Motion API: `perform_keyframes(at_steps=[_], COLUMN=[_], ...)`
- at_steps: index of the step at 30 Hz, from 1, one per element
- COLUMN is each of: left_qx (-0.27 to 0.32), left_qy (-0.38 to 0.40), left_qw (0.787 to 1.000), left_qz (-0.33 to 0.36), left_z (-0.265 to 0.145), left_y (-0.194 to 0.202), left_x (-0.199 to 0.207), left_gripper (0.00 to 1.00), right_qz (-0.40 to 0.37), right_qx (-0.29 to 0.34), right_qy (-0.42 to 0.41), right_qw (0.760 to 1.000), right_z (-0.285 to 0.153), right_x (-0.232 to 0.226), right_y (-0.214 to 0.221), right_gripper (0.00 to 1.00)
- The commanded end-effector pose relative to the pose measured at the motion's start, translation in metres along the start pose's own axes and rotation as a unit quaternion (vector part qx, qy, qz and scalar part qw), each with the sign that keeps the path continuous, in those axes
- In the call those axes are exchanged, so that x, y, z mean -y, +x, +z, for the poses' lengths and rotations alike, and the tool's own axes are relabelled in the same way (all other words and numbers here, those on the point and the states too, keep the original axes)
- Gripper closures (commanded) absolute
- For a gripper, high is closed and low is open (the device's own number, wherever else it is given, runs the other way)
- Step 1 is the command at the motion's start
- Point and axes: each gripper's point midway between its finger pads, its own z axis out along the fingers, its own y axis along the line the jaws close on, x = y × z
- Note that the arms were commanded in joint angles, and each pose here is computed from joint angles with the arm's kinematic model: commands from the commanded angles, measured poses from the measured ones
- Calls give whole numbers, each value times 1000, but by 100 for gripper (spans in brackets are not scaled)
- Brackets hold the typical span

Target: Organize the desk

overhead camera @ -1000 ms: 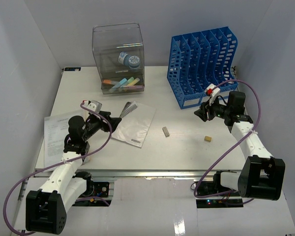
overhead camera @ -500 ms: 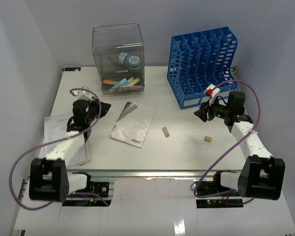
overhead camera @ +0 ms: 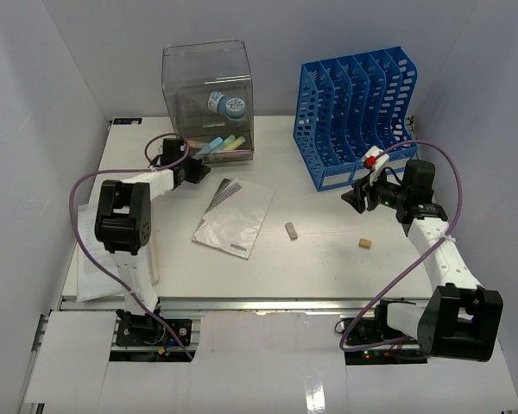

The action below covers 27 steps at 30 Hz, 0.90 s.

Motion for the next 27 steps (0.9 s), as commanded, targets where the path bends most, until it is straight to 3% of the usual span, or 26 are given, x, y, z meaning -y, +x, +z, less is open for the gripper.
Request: perform_keyframes(at_steps=[1, 5, 8, 15, 17, 20, 22, 26, 27], left_qx=[25, 40, 40, 26, 15, -2, -1, 17, 19], left_qy=[-9, 0, 16, 61, 67, 98, 118, 122, 122], left_qw=[998, 996, 995, 994, 993, 992, 990, 990, 990], left_qz=[-53, -75, -86, -90, -92, -84, -78, -69, -67], left_z=[18, 38, 47, 57, 57, 50, 46, 50, 52], left_y=[-8, -16, -19, -15, -9, 1, 1, -9, -11], left_x=[26, 41, 58, 91, 91, 101, 112, 120, 120], left_gripper=[100, 100, 94, 73, 74, 85, 84, 61, 60], right_qz=[-19, -18, -18, -16, -16, -17, -17, -16, -16], right_qx=[27, 25, 23, 16, 15, 15, 15, 13, 13], right_qy=[-4, -4, -4, -1, 2, 1, 1, 4, 6], right_qw=[999, 1000, 1000, 1000, 1000, 1000, 1000, 1000, 1000], right_z=[-6, -5, -5, -4, -4, -4, -4, -4, -4], right_x=[-1, 0, 0, 3, 4, 4, 4, 5, 5], right_y=[-22, -21, -20, -16, -16, -16, -16, -15, -15], right_gripper=[44, 44, 44, 43, 43, 43, 43, 43, 43])
